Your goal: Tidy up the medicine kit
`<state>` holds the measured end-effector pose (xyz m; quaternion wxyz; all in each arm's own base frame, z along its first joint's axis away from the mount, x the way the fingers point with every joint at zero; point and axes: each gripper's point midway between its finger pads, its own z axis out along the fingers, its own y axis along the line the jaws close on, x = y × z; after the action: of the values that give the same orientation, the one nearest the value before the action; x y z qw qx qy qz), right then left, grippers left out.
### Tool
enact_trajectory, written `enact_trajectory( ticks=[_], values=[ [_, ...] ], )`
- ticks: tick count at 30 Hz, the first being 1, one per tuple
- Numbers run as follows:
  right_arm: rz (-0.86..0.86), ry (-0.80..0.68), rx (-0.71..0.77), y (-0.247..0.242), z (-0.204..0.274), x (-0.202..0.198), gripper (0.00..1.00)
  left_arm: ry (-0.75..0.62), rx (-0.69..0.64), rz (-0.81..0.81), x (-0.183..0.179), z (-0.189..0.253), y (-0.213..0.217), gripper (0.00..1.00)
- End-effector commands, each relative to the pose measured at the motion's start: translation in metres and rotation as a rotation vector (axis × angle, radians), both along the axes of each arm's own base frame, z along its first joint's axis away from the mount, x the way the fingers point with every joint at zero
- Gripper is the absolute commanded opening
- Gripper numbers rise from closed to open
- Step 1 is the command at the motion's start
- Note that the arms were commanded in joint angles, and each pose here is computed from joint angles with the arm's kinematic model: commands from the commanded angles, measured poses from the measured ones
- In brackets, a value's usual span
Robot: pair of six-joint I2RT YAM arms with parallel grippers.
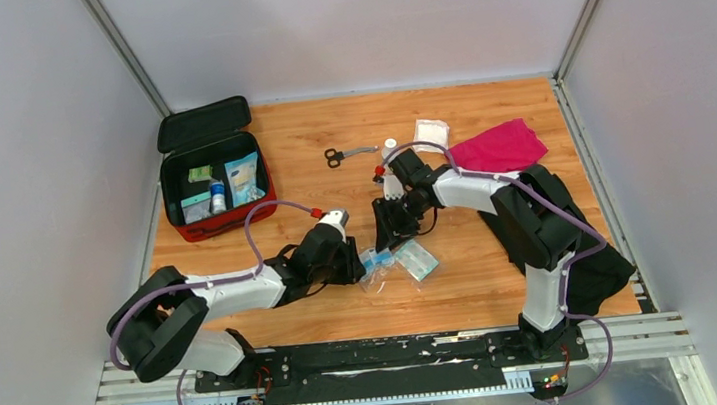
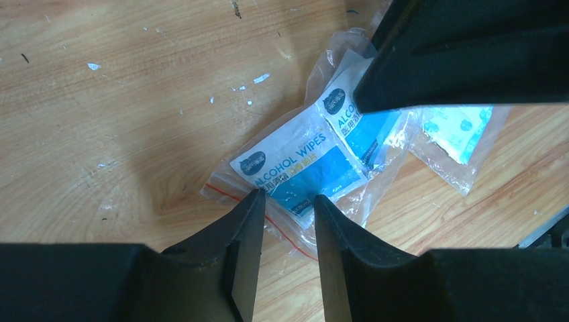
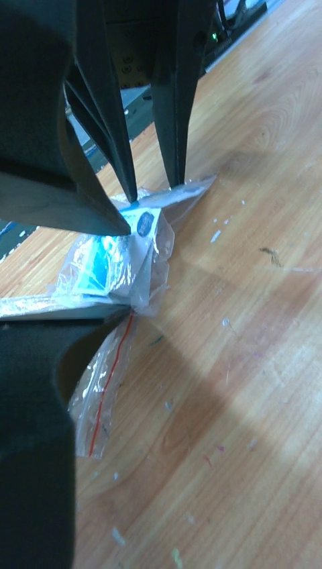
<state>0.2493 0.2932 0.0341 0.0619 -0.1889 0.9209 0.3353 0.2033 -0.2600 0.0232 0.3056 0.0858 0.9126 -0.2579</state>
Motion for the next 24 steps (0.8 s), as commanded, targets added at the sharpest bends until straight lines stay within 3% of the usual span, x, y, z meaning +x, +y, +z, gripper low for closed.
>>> enact_trajectory(
  ticks=[1,5,11,18,24],
  values=[
    [-0.013,0.021,-0.096,-0.015,-0.021,-0.009,0.43,0.031,0.055,-0.022,-0.009,-0.015,0.006,0.38],
    [-0.011,0.027,-0.068,-0.012,-0.018,-0.010,0.19,0.032,0.057,-0.016,-0.009,-0.016,0.007,0.38],
    [-0.023,-0.029,-0.041,-0.011,-0.003,-0.006,0.00,0.004,-0.012,0.000,-0.008,0.006,0.003,0.41],
    [0.010,-0.190,0.034,-0.011,0.036,-0.001,0.00,-0.153,-0.097,0.048,0.002,0.080,0.014,0.71],
    [0.109,-0.455,0.151,-0.013,0.098,-0.001,0.00,-0.372,-0.148,-0.043,0.001,0.163,0.022,0.85]
  ],
)
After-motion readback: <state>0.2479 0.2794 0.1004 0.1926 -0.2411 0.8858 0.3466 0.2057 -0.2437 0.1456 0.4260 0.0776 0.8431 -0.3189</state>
